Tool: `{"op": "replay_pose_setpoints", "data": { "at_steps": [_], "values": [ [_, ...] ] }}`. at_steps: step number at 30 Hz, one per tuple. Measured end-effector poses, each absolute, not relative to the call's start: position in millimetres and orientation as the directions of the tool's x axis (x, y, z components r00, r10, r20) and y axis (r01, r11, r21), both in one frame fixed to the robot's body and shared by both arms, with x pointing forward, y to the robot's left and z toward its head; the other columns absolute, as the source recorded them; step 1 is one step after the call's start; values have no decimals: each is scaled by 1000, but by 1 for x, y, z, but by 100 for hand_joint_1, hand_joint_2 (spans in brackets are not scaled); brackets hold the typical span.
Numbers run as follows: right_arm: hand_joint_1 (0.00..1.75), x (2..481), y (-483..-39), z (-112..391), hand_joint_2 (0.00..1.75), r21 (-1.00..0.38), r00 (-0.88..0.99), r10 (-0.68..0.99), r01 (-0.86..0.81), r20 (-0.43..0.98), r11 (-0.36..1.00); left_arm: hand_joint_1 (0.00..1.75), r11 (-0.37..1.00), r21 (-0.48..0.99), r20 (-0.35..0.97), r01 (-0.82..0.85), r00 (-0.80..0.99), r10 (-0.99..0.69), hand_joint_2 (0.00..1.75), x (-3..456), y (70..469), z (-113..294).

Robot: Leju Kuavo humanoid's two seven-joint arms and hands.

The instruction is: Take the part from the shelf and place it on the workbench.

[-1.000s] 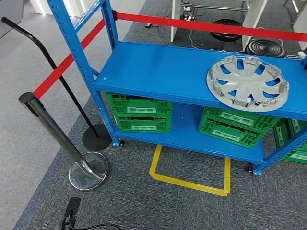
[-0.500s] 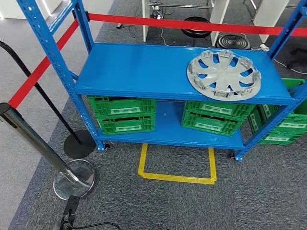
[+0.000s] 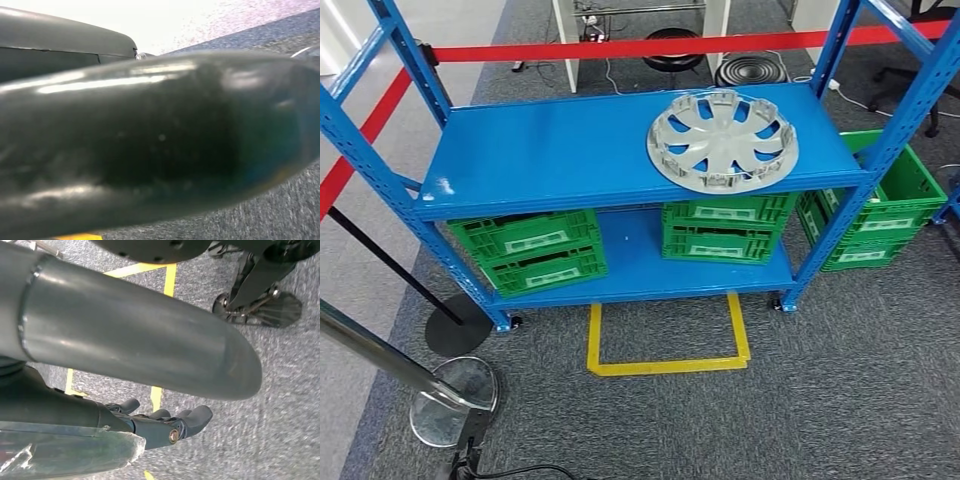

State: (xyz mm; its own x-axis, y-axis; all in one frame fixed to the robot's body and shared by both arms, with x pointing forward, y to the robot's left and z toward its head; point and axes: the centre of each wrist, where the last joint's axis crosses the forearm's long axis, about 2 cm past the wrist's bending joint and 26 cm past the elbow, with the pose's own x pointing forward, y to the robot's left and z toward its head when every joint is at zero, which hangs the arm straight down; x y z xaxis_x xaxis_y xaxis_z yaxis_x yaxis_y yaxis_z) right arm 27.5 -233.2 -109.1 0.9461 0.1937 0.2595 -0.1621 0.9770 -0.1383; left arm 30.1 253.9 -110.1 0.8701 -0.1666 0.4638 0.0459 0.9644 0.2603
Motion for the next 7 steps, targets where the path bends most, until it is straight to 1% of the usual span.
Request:
{"op": "replay_pose_setpoints", "data": {
  "at_steps": [7],
  "values": [
    [0,28,-233,-109,0,-137,946,193,-162,260,977,0,965,260,467,45,868,-166,0,32,254,-110]
  ]
}}
